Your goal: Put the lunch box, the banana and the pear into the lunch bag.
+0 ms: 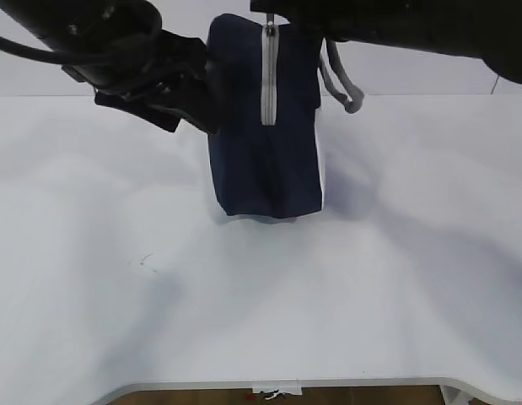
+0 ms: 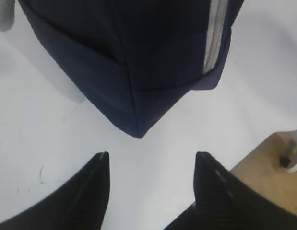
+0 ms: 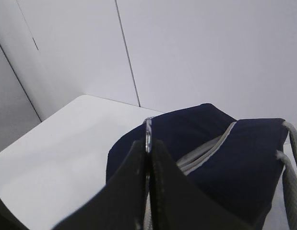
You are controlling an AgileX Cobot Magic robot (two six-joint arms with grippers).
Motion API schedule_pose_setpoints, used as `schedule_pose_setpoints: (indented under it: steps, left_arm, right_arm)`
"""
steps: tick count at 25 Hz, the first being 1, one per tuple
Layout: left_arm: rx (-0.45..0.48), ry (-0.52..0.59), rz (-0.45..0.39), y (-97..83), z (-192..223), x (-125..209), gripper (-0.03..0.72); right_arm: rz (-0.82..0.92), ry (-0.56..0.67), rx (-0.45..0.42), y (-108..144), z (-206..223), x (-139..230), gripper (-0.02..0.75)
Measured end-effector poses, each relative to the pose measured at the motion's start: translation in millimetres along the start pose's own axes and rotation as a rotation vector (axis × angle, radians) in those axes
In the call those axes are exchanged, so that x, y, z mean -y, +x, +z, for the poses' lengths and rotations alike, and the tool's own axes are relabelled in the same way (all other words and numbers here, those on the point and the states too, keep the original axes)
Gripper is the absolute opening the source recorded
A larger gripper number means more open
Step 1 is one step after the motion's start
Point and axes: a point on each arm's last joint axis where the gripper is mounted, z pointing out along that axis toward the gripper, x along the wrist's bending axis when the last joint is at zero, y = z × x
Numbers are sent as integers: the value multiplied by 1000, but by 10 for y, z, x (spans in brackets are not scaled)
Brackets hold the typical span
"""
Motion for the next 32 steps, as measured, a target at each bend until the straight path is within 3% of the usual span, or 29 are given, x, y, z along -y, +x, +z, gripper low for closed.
schedule_pose_setpoints:
  steps: [7,16,18,24,32]
  left_arm:
    - [-6,-89,-12,36,117,-103,423]
    - [-13,-81,-42,123,431,-137,394]
    - [-14,-87,-42,126,439,-143,334]
    - [-18,-99,-21,127,438,-154,23]
    - [-116,-13,128,214,435,-84,-9]
  right_arm:
    - [64,6,7,2,84,-51,1]
    - [76,5,8,3,103,-70,1]
    - [78,5,8,3,103,-70,1]
    - [78,3,8,4,103,-75,1]
    - [78,17,8,8,109,-56,1]
